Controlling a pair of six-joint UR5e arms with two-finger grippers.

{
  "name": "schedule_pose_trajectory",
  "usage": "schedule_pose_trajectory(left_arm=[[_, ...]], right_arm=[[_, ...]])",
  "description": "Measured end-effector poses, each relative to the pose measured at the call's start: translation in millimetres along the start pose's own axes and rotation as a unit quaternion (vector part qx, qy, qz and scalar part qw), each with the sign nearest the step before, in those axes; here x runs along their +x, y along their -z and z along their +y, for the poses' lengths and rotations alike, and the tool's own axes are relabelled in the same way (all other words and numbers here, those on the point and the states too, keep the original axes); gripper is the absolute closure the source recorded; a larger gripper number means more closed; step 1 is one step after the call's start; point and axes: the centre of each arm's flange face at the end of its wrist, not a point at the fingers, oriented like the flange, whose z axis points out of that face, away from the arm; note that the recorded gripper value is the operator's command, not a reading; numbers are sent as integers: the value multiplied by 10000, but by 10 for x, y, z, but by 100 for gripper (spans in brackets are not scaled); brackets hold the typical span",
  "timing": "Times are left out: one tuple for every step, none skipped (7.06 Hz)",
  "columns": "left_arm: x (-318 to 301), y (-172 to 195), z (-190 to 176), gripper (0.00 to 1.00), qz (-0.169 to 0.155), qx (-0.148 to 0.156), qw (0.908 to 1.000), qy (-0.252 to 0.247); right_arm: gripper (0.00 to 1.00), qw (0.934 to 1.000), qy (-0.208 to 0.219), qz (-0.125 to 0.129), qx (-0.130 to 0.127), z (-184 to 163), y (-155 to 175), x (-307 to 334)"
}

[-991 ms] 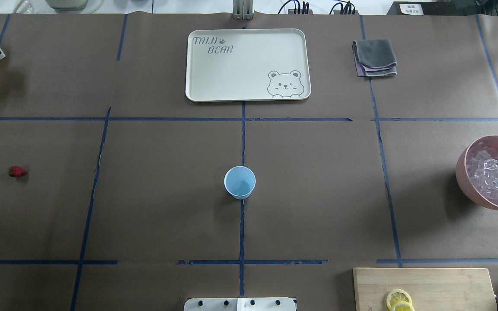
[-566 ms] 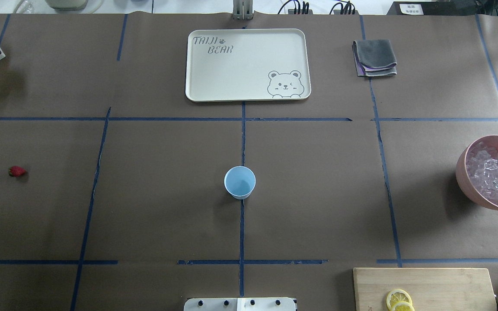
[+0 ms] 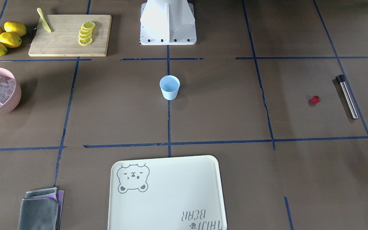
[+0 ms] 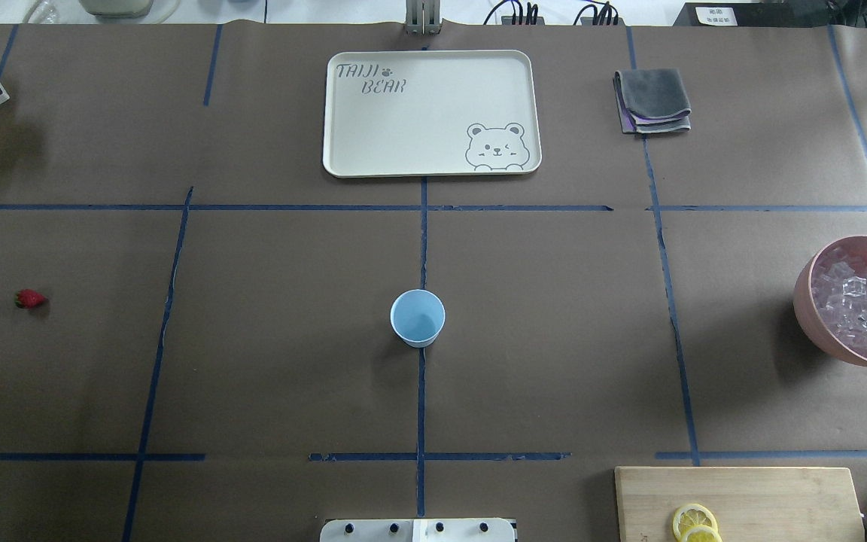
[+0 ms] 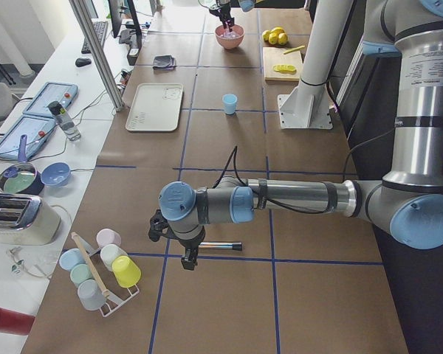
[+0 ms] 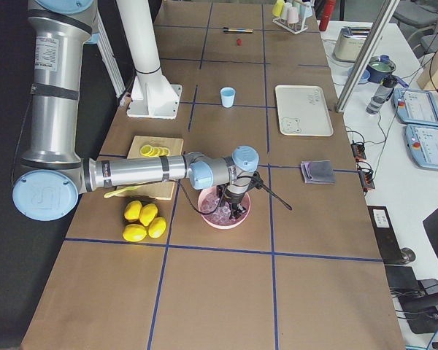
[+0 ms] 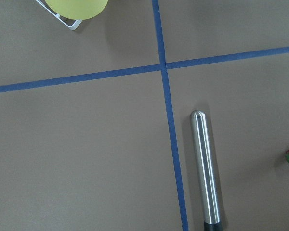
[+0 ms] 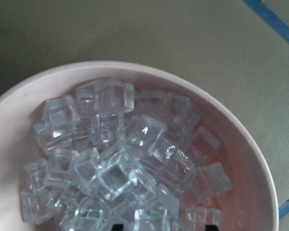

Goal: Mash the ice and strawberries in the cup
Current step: 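Lower the right gripper into the bowl and grasp an ice cube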

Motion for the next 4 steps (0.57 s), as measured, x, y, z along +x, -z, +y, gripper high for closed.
schedule_pose_trajectory(left_arm=[[11, 10, -3, 0, -2, 10, 10000, -9], [20, 19, -6, 0, -4, 19, 10000, -16], [25, 24, -7, 0, -6, 24, 10000, -19], [28, 27, -8, 0, -6, 27, 10000, -22]], right_arm=[[38, 10000, -2, -1, -11, 9, -8, 4], [38, 10000, -2, -10, -17, 14, -14, 3], [39, 10000, 4, -20, -24, 13, -23, -4], [39, 10000, 10, -28, -33, 9, -33, -14]])
